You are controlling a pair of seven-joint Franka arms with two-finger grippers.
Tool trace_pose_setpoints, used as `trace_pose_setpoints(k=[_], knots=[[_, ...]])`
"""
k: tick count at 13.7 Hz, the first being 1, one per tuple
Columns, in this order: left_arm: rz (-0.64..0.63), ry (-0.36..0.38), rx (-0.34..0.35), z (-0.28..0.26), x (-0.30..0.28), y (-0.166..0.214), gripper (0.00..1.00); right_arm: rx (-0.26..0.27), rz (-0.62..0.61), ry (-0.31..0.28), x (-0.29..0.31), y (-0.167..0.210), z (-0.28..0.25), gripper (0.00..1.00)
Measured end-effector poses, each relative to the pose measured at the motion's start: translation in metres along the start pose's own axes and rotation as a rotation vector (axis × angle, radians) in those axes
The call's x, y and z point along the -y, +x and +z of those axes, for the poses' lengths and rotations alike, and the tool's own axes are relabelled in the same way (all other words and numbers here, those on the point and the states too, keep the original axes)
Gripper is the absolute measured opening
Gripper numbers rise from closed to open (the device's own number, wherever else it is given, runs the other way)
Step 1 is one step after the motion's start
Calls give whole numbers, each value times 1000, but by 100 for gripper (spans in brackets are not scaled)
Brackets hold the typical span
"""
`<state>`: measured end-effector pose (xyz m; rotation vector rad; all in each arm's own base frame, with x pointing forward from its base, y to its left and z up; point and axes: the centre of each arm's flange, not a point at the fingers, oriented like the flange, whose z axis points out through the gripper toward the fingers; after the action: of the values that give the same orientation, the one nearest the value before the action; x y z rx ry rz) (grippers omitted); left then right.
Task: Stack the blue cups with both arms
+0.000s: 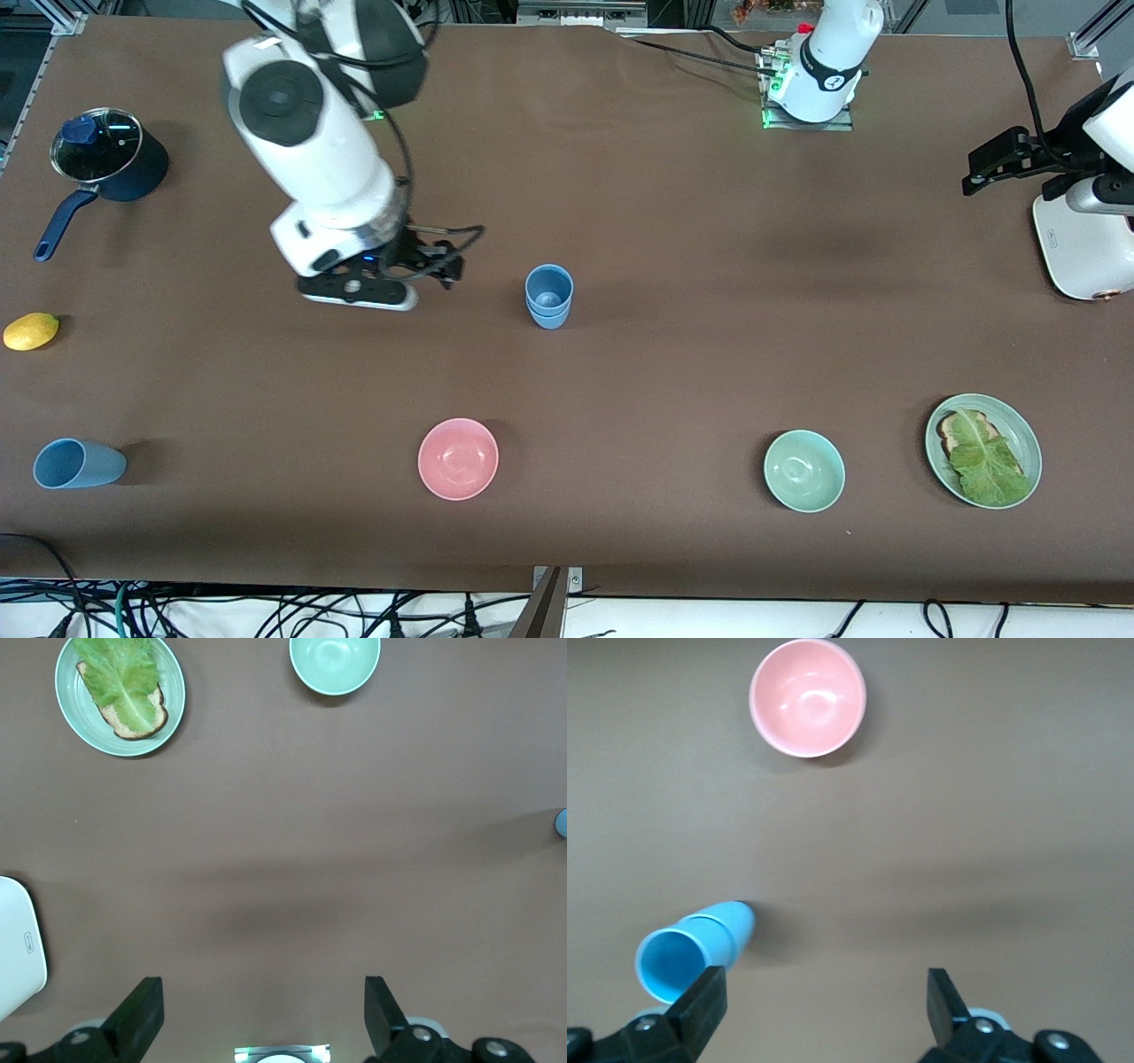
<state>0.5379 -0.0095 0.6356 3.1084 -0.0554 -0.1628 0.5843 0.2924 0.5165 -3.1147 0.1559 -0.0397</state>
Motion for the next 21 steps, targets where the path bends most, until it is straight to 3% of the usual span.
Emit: trace_pose_setpoints(k=[9, 21], knots=[[2, 0, 0, 0, 0, 0, 100, 43, -52, -34, -166, 18, -81, 100], [2, 0, 0, 0, 0, 0, 100, 70, -110, -33, -225, 21, -91, 100]])
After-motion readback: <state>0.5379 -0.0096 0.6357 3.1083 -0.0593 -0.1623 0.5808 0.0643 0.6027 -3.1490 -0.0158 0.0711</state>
